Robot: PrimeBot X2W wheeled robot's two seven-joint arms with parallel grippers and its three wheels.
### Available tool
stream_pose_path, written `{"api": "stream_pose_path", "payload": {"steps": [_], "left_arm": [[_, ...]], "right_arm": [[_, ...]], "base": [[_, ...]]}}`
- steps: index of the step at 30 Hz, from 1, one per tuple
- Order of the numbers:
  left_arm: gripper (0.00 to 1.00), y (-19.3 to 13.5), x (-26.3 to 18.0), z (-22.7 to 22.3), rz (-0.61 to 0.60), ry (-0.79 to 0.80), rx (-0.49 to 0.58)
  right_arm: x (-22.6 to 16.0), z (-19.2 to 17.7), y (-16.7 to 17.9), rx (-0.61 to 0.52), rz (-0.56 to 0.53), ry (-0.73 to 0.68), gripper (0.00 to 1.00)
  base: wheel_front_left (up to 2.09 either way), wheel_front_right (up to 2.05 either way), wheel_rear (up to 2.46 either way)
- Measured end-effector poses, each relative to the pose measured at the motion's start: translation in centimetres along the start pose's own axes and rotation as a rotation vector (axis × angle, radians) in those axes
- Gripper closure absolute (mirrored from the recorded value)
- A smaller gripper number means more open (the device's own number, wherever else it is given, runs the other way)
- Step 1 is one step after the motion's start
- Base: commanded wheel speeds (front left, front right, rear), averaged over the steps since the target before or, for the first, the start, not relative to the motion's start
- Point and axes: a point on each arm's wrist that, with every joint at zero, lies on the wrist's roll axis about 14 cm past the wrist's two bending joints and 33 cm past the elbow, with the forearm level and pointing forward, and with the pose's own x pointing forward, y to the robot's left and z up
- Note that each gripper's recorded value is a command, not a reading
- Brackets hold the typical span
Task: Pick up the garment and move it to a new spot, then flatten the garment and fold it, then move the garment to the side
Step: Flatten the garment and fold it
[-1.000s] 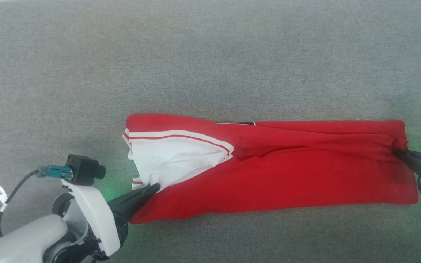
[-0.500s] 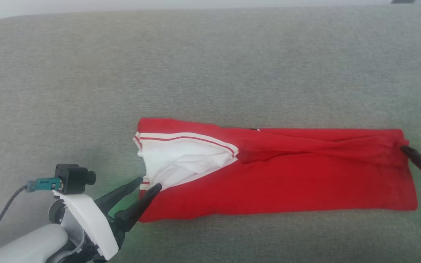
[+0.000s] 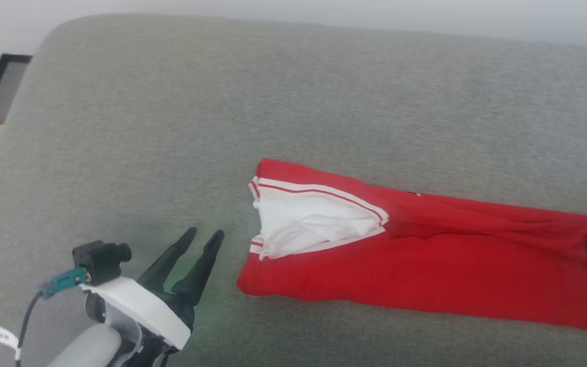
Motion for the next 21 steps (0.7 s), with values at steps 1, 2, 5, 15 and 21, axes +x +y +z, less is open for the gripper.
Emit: {"api": "stream_pose_path", "payload": {"steps": [1,2,5,15,21], "left_arm": [[0.0,0.4,-0.3,0.3,0.022,-0.026,-0.002],[0.0,0.8,-0.7,0.5,0.042,-0.047,0.015],[0.0,2.3,-1.5,1.7,0.11,-0.117,0.083],[0.0,2.5,-2.2,6.1,0.215,-0.303,0.376],[0.0,2.2,-2.1,6.4,0.235,-0.321,0.443]], "right_arm": [[0.3,0.1,0.1,0.0,-0.001,0.01,0.0],[0.5,0.2,0.2,0.0,-0.003,0.018,0.0],[1.1,-0.2,0.1,-0.002,-0.018,0.063,0.0],[1.9,-1.1,0.8,-0.001,-0.022,0.133,0.0],[1.9,-1.4,1.3,0.008,-0.019,0.125,1.0]], "base": [[0.0,0.0,0.0],[0.0,0.0,0.0],[0.0,0.0,0.0],[0.0,0.0,0.0],[0.0,0.0,0.0]]}}
